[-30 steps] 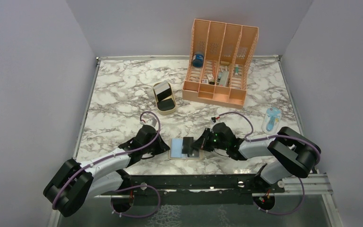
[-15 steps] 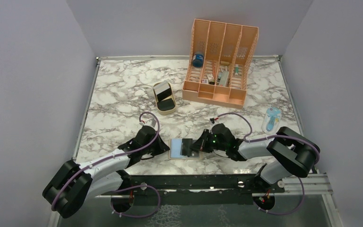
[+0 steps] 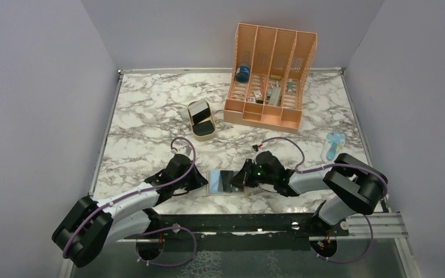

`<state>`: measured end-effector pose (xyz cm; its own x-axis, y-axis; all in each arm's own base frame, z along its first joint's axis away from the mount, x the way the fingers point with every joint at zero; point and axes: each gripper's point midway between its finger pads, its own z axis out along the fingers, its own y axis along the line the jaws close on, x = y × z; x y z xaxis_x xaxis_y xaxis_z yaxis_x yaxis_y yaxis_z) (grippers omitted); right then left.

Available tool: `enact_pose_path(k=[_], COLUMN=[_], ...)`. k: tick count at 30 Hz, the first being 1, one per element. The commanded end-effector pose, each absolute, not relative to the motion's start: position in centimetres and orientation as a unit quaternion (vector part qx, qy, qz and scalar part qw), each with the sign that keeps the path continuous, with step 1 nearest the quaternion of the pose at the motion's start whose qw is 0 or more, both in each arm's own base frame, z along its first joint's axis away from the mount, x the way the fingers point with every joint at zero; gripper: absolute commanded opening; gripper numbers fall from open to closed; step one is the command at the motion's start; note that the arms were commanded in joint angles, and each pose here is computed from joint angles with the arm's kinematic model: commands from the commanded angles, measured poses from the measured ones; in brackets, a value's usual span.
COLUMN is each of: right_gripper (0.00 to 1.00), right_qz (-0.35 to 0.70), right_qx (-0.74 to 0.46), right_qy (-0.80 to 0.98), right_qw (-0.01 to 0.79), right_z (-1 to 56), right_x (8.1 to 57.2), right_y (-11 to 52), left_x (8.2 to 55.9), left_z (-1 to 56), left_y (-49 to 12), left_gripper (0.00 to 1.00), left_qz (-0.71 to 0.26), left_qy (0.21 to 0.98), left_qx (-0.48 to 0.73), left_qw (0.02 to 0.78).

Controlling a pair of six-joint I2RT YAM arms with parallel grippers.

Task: Put the credit cards into the card holder
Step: Insert the credit card into the card holder.

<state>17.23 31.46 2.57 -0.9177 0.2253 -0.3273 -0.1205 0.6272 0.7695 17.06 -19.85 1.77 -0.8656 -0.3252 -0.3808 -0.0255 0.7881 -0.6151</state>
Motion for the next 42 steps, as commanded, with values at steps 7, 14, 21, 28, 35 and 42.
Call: enact_pose_path(k=[7, 14, 21, 28, 35, 42], right_gripper=[0.01, 0.01, 0.01, 0.01, 0.01, 0.01], right_qz=[0.412, 0.384, 0.370, 0.368, 0.354, 0.351], right_qx=[0.008, 0.041, 0.060, 0.048, 0.031, 0.002], right_qy=[0.892, 0.908, 0.914, 0.915, 0.921, 0.923], right_qw=[0.187, 0.165, 0.156, 0.156, 0.163, 0.160], right_z=[2.5, 1.9, 1.3, 1.5, 1.6, 1.7], right_x=[16.4, 16.1, 15.9, 15.7, 16.2, 16.7], right_y=[31.6, 30.7, 30.1, 30.0, 30.2, 31.3], left_x=[15.2, 15.1, 15.0, 15.0, 15.1, 15.2], left_z=[-0.8, -0.9, -0.8, -0.8, -0.7, -0.4], left_y=[-18.0, -17.7, -17.5, -17.5, -17.5, -17.9], left_gripper=[0.00, 0.00, 0.00, 0.00, 0.00, 0.00], left_qz=[-0.262, -0.257, -0.254, -0.256, -0.256, -0.262], left_qy=[0.937, 0.939, 0.938, 0.937, 0.937, 0.936], left_qx=[-0.093, -0.092, -0.095, -0.099, -0.101, -0.093], left_qw=[0.212, 0.212, 0.214, 0.216, 0.216, 0.215])
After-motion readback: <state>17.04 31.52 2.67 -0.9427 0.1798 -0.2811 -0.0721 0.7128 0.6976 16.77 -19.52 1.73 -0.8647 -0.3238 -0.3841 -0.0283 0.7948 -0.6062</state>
